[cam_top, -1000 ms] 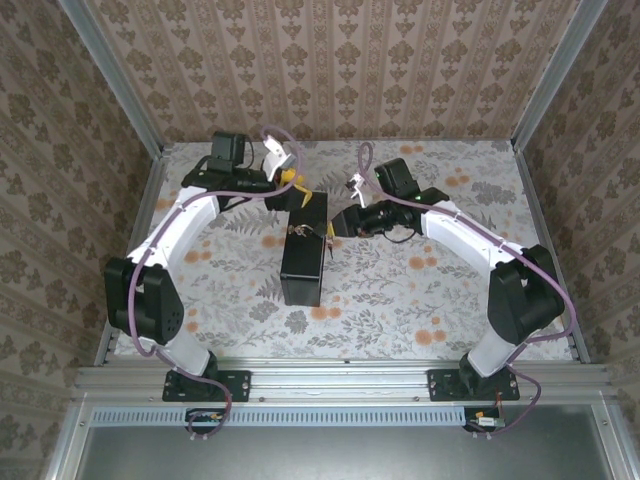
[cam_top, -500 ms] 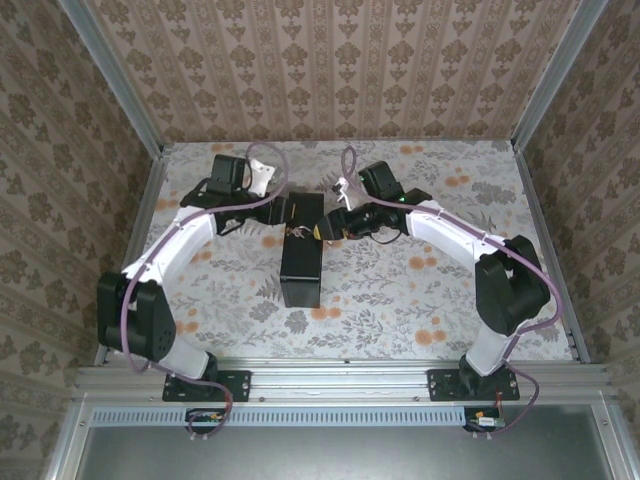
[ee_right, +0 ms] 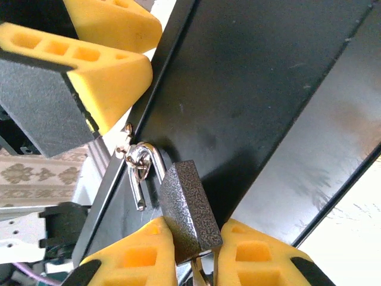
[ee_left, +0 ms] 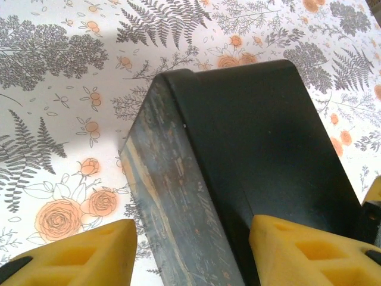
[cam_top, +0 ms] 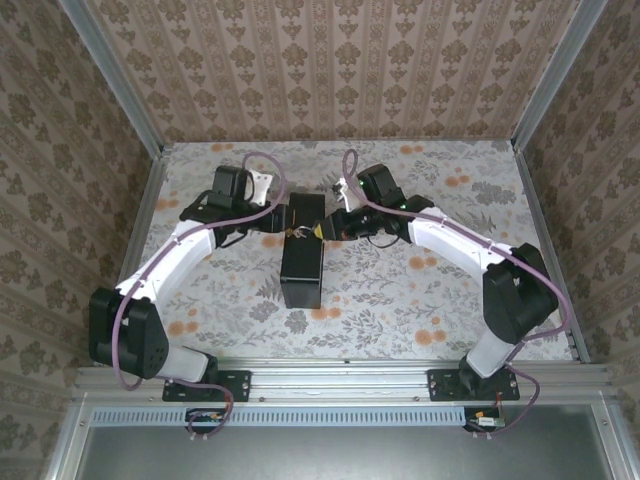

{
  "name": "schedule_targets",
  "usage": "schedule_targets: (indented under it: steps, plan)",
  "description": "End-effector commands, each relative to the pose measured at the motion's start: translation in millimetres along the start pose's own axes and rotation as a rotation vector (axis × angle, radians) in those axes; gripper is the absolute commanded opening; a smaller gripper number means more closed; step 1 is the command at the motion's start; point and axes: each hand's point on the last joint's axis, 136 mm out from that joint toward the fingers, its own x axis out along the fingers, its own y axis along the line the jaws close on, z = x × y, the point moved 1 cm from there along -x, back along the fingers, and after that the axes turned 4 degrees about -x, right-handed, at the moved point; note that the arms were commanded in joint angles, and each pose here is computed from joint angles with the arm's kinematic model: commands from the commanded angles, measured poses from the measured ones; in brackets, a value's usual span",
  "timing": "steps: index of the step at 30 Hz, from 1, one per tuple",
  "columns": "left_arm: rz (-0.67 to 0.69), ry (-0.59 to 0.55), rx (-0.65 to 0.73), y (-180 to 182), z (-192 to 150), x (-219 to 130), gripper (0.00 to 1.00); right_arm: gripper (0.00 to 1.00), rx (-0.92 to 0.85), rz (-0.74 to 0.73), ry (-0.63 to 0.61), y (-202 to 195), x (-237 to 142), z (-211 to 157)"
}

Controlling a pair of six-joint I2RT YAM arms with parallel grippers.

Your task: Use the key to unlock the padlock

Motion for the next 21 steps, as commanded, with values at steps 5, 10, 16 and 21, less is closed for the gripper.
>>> schedule_targets:
  steps: [5,10,16,21]
  plan:
    - [0.101,0.153,-0.109,-0.9,-44.8,19.1,0.53,0.01,-0.187,-0.148,-0.234,25.1,-30.2,31.2]
    - [0.173,0.166,-0.161,3.9,-47.9,17.8,0.51,0.06,-0.280,-0.209,-0.290,30.1,-36.6,33.4]
    - [0.219,0.174,-0.175,5.9,-42.5,16.9,0.51,0.18,-0.467,-0.267,-0.248,38.0,-36.7,32.3]
    - [0.202,0.171,-0.168,1.7,-39.1,21.3,0.51,0.22,-0.548,-0.241,-0.218,42.6,-27.2,21.5]
